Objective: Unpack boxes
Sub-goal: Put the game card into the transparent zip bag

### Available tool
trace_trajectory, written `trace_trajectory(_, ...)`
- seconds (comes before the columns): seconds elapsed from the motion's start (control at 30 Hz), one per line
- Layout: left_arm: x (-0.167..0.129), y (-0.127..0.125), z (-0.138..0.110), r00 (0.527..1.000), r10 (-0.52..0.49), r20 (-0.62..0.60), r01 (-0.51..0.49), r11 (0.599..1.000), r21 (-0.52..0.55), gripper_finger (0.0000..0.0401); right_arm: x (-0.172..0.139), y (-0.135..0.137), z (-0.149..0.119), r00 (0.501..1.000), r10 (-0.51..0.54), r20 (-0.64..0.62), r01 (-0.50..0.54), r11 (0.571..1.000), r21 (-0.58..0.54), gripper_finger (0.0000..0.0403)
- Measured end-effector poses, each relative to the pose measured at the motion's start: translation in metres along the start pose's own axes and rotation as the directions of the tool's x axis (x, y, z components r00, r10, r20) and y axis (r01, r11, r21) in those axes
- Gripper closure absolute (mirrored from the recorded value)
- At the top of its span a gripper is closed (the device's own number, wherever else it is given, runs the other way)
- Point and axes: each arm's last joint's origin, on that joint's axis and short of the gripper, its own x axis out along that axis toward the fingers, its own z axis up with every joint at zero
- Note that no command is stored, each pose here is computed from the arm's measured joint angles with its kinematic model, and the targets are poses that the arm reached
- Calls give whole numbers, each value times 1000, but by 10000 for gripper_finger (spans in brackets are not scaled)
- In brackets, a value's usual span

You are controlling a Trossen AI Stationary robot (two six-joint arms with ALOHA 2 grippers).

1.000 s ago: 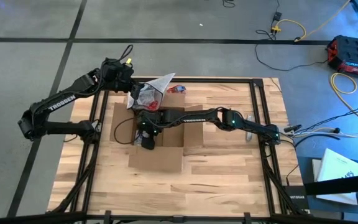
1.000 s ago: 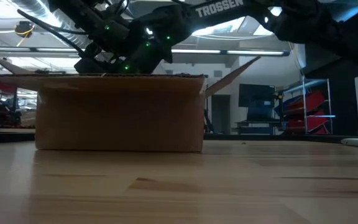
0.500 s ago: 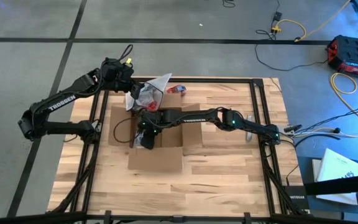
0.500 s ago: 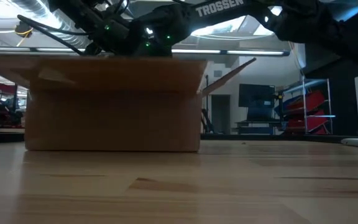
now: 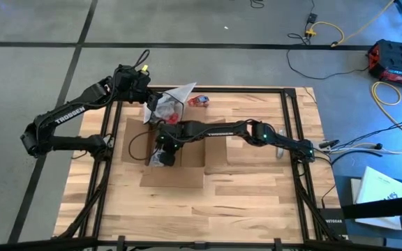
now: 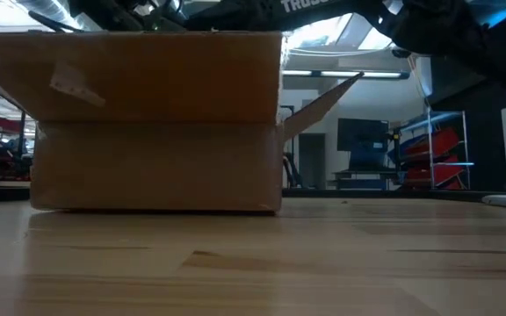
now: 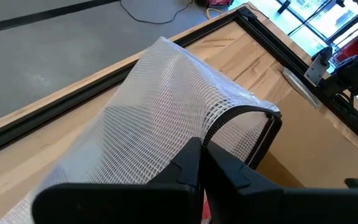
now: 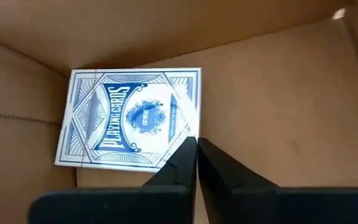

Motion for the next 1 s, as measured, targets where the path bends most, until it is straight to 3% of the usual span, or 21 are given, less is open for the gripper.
trace_trajectory(0.27,0,0,0,1000,-1,5,1,1000,1,401,-7,1,2,1000,2,-12,-3,1000,-20,402)
trace_trajectory(0.53,0,0,0,1000,-2,4,2,1000,4,401,-8,5,3,994,111,-16,-111,957,-267,363)
trace_trajectory(0.63,0,0,0,1000,-1,3,1,1000,4,401,-9,7,3,990,137,-27,-136,899,-417,319)
trace_trajectory(0.77,0,0,0,1000,-1,1,1,1000,4,401,-8,12,5,996,90,17,-61,793,-606,238)
trace_trajectory(0.87,0,0,0,1000,1,-3,-1,1000,3,401,-9,17,10,995,39,89,31,737,-675,168)
trace_trajectory(1.0,0,0,-1,1000,1,-5,-1,1000,2,401,-9,20,11,993,34,113,60,682,-729,69)
